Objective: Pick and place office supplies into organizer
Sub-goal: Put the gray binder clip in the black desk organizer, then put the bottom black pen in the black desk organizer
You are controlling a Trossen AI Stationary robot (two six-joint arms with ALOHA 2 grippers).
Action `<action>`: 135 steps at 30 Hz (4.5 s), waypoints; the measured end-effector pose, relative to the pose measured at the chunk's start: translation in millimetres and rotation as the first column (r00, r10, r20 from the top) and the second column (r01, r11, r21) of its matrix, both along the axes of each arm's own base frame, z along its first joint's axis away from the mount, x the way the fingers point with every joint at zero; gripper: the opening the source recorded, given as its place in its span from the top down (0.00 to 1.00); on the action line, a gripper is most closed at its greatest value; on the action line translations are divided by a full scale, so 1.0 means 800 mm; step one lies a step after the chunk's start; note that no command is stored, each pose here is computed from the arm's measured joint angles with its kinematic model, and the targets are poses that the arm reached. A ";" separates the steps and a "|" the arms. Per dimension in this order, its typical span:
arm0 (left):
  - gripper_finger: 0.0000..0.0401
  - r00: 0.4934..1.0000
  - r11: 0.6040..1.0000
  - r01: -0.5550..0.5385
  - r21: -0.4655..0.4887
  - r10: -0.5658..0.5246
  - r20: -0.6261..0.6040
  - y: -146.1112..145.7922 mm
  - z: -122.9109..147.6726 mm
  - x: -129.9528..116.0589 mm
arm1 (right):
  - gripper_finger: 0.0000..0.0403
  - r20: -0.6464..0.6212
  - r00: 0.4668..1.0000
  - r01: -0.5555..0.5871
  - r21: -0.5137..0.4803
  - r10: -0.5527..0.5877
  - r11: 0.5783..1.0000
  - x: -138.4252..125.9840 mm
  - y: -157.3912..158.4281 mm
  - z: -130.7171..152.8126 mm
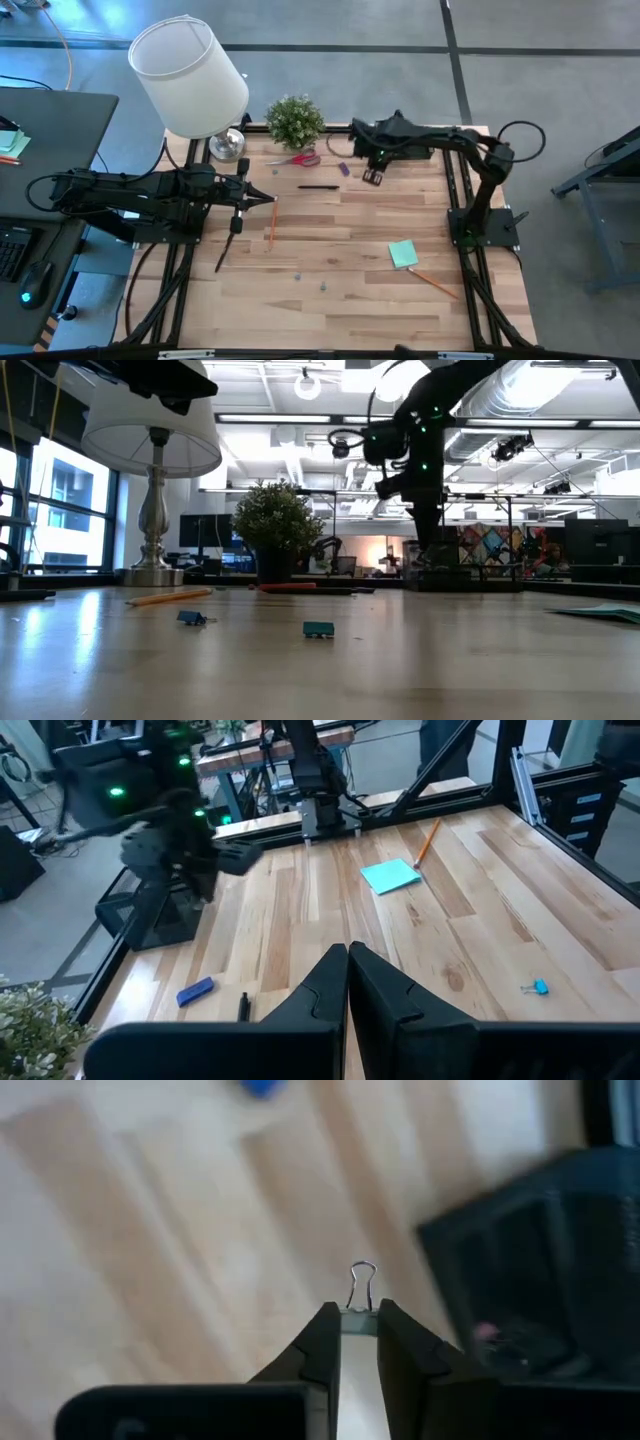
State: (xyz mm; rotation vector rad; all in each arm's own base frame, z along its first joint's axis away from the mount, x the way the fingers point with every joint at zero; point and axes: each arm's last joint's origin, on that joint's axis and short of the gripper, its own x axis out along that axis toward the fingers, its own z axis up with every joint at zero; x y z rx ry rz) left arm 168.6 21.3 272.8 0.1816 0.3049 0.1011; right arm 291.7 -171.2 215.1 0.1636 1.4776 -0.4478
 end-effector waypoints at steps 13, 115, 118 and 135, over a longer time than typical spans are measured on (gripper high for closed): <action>1.00 1.000 1.000 0.000 0.000 0.000 -0.002 0.000 0.000 0.000 | 0.89 0.043 0.992 0.120 0.020 -0.121 0.993 -0.047 -0.070 0.002; 0.67 0.377 0.625 -0.779 -0.038 0.420 -0.825 -0.063 -0.067 0.082 | 0.68 0.022 1.000 0.021 -0.565 -0.011 0.825 0.056 0.120 0.014; 0.69 0.356 0.602 -0.797 -0.045 0.409 -0.840 -0.068 -0.067 0.079 | 0.68 0.010 0.999 -0.038 -0.480 0.049 0.876 0.057 0.104 0.012; 0.72 0.090 0.339 -0.940 0.042 0.363 -0.927 -0.087 -0.084 0.045 | 0.68 0.422 0.902 -0.031 -0.139 0.087 0.990 0.060 0.009 0.020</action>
